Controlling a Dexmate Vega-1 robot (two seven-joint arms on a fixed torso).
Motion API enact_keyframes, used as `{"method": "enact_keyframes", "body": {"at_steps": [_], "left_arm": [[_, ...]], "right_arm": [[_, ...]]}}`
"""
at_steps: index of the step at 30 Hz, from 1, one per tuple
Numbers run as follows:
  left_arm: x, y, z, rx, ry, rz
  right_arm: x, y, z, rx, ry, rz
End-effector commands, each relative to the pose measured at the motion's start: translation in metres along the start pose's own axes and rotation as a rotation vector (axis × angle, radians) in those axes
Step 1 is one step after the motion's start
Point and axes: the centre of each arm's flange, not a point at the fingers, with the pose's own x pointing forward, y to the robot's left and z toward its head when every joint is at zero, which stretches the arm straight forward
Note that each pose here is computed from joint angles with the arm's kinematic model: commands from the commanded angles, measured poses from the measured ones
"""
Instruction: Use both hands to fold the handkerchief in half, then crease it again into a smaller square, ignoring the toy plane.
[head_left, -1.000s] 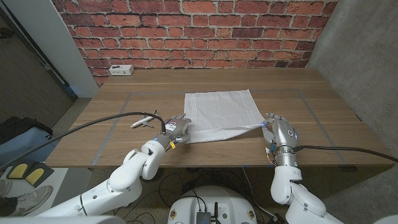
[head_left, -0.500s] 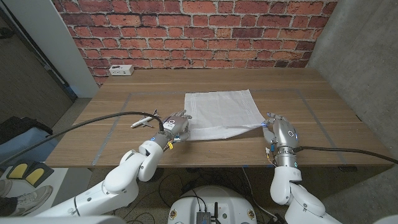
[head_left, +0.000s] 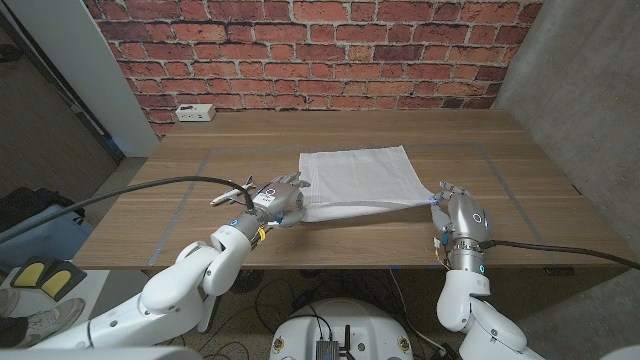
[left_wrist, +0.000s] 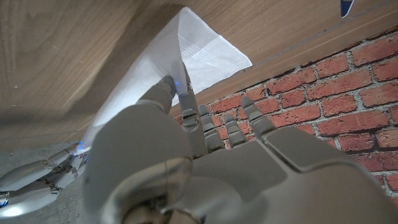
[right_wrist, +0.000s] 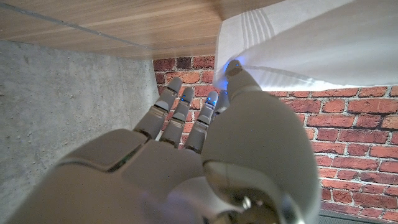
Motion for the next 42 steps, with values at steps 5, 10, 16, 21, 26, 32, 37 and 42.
{"method": "enact_keyframes", "body": {"at_steps": [5, 10, 16, 21, 26, 32, 37, 42], "left_arm": [[-0.023, 0.021, 0.005, -0.058, -0.090, 0.020], [-0.027, 0.027, 0.002, -0.125, -0.137, -0.002], [-0.034, 0.037, -0.002, -0.180, -0.169, 0.007], [-0.039, 0.041, -0.004, -0.183, -0.166, 0.023], [-0.043, 0.047, -0.008, -0.175, -0.153, 0.050], [-0.046, 0.054, -0.014, -0.140, -0.107, 0.093], [-0.043, 0.059, -0.021, -0.117, -0.070, 0.119], [-0.036, 0.063, -0.027, -0.095, -0.046, 0.128]], "right_arm": [[0.002, -0.013, -0.004, 0.077, 0.012, -0.037], [0.002, -0.018, -0.002, 0.098, -0.008, -0.058], [0.005, -0.026, 0.004, 0.115, -0.033, -0.090], [0.011, -0.029, 0.009, 0.107, -0.052, -0.098], [0.018, -0.031, 0.014, 0.099, -0.076, -0.103], [0.027, -0.031, 0.020, 0.097, -0.100, -0.105], [0.036, -0.030, 0.024, 0.099, -0.114, -0.103], [0.046, -0.029, 0.029, 0.091, -0.131, -0.093]]}}
